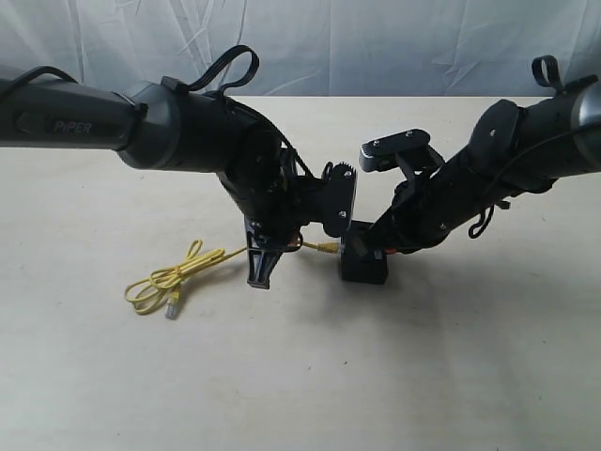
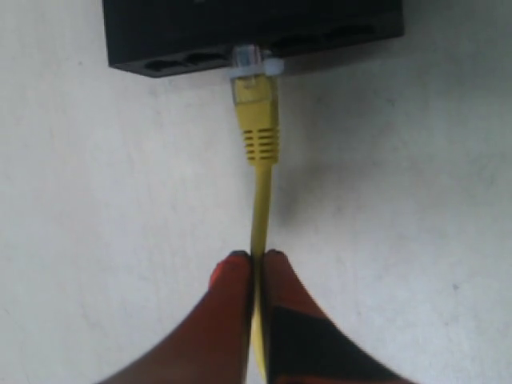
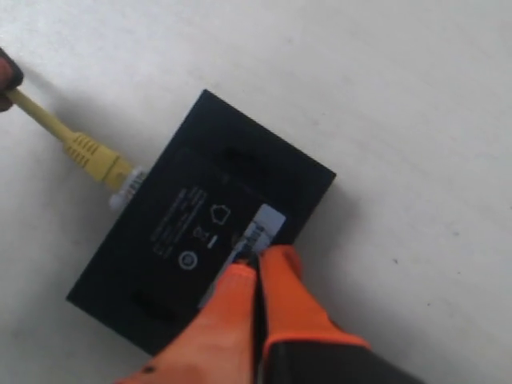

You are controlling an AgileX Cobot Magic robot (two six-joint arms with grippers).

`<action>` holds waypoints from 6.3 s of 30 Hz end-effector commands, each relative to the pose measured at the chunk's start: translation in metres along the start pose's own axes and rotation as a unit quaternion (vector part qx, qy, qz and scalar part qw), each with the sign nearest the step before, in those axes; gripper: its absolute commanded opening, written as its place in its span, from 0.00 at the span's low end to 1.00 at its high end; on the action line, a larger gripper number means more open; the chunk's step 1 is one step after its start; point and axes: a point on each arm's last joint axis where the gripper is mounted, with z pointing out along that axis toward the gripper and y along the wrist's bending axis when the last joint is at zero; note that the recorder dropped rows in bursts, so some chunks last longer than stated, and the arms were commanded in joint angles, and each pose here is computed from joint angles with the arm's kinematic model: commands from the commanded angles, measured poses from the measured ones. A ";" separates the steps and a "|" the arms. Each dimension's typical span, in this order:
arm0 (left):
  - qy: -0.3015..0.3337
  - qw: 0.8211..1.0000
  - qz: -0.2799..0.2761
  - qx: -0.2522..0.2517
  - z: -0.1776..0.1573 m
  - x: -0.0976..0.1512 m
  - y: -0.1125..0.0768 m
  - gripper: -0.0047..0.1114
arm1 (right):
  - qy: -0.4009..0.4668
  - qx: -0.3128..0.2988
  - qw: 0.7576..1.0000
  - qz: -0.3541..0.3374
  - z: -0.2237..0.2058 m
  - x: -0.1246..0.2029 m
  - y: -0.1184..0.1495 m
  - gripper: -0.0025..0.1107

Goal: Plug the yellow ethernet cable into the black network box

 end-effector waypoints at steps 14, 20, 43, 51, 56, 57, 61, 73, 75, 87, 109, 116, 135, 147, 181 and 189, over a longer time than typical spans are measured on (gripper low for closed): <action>0.003 1.000 0.002 0.006 -0.004 -0.002 -0.001 0.04 | -0.011 -0.034 0.999 -0.026 -0.007 -0.002 0.008 0.01; 0.004 1.000 0.002 0.008 -0.004 -0.001 -0.001 0.04 | -0.031 -0.027 0.999 -0.016 -0.022 -0.007 0.006 0.01; 0.002 1.000 -0.001 0.008 -0.004 -0.002 -0.001 0.04 | 0.003 -0.026 0.997 0.071 0.002 0.013 -0.016 0.01; 0.002 1.000 -0.001 0.008 -0.004 -0.002 -0.001 0.04 | 0.008 -0.041 0.998 0.041 0.008 0.011 0.002 0.01; 0.002 1.000 -0.001 0.008 -0.004 -0.002 -0.001 0.04 | 0.009 -0.039 0.999 0.036 0.008 0.012 0.001 0.01; 0.002 1.000 -0.001 0.008 -0.004 -0.002 -0.001 0.04 | 0.008 -0.037 0.999 0.037 0.008 0.011 0.001 0.01; 0.002 1.000 -0.002 0.008 -0.004 -0.002 -0.001 0.04 | 0.001 -0.007 0.998 0.065 0.007 0.010 -0.006 0.01; 0.000 1.000 -0.005 0.009 -0.004 -0.002 -0.001 0.04 | -0.020 -0.035 0.989 0.144 -0.048 0.008 -0.026 0.01; 0.000 1.000 -0.005 0.009 -0.004 -0.002 -0.001 0.04 | -0.017 -0.042 0.989 0.142 -0.051 0.008 -0.023 0.01; 0.000 1.000 -0.005 0.009 -0.004 -0.002 -0.001 0.12 | -0.020 -0.041 0.985 0.168 -0.052 0.007 -0.024 0.01; 0.106 0.985 -0.134 -0.017 -0.072 0.017 0.004 0.27 | -0.035 -0.042 0.985 0.165 -0.062 0.004 -0.021 0.01; 0.129 0.958 -0.248 -0.060 -0.101 0.036 0.013 0.04 | -0.065 -0.050 0.988 0.131 -0.102 0.000 -0.008 0.01; -0.033 0.785 -0.587 -0.194 -0.258 0.166 0.007 0.04 | -0.173 0.115 0.976 0.066 -0.242 0.033 0.017 0.01; -0.189 0.725 -0.578 -0.323 -0.316 0.157 -0.101 0.04 | -0.287 0.152 0.945 0.030 -0.284 0.124 0.056 0.01; -0.253 0.695 -0.547 -0.393 -0.330 0.157 -0.204 0.04 | -0.459 0.179 0.869 0.033 -0.273 0.218 0.079 0.01; -0.253 0.695 -0.547 -0.393 -0.330 0.157 -0.204 0.04 | -0.471 0.185 0.861 0.055 -0.250 0.223 0.071 0.01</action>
